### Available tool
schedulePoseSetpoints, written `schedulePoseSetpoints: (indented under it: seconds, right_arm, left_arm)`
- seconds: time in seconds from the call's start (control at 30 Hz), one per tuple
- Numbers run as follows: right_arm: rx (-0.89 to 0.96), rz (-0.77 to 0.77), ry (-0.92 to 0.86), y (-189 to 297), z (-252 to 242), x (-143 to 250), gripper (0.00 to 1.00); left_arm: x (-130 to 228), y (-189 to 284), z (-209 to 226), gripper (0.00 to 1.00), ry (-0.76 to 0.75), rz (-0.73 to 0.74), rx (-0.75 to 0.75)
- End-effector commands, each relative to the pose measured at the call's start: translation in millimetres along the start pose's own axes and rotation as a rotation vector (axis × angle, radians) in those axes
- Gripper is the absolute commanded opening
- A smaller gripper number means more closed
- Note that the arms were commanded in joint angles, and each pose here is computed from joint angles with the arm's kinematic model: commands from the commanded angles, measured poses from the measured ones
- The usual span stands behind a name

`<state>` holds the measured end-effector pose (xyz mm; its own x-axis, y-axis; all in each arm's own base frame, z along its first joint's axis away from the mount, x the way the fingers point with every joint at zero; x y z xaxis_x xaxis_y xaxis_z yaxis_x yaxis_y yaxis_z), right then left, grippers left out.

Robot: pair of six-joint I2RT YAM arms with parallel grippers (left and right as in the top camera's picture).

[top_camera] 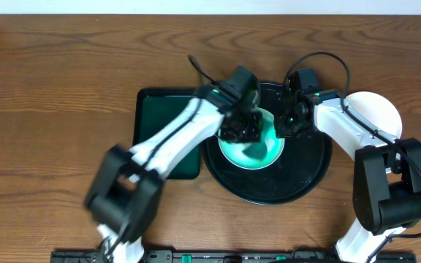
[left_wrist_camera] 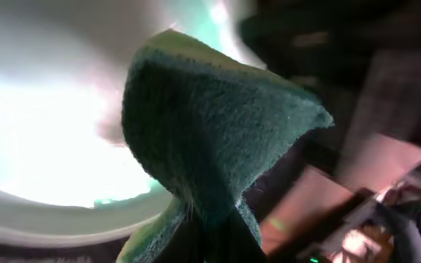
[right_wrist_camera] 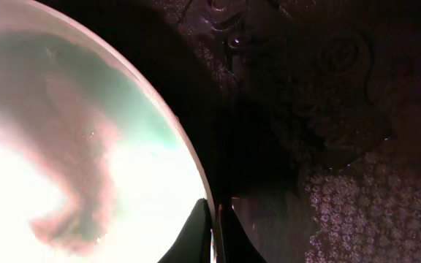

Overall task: Clean dirty plates on tray and stack at the side
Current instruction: 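Carry the sponge back left and lower it into the green tray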

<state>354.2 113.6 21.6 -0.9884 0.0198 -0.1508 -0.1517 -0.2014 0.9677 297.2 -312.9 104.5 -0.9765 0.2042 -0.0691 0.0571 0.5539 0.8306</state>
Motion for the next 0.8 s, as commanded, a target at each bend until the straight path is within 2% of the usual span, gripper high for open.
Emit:
schedulePoseSetpoints:
  seconds: [0.0, 0.17, 0.3, 0.5, 0.77]
  right_arm:
    - [-0.031, 0.007, 0.013, 2.4, 9.9, 4.2, 0.01]
    - [-0.031, 0.007, 0.013, 2.4, 9.9, 4.1, 0.01]
    - [-0.031, 0.006, 0.013, 2.4, 10.0, 4.0, 0.01]
    - [-0.031, 0.006, 0.013, 2.4, 10.0, 4.0, 0.01]
    - [-0.031, 0.006, 0.013, 2.4, 10.0, 4.0, 0.01]
  left_arm:
    - [-14.2, 69.8, 0.2, 0.07, -0.026, -0.18, -0.056]
    - [-7.5, 123.5, 49.5, 0.07, 0.057, -0.264, -0.264]
    - [11.2, 160.1, 107.3, 0.07, 0.165, -0.244, -0.457]
    - [24.9, 185.4, 156.4, 0.08, 0.25, -0.204, -0.585]
    - [30.6, 189.4, 181.0, 0.08, 0.206, -0.162, -0.606]
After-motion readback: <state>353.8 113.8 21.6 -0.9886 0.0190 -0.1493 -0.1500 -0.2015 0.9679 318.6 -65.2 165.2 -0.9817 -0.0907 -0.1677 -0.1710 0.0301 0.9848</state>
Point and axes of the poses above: each gripper's point midway between its finger pads, its own y axis back along the fingers, its own z axis along the line the jaws close on, x = y × z, the point moved 1 cm from there along y, back along the fingers, and after that the axes turned 6 degrees about -y, right-handed, at the moved point
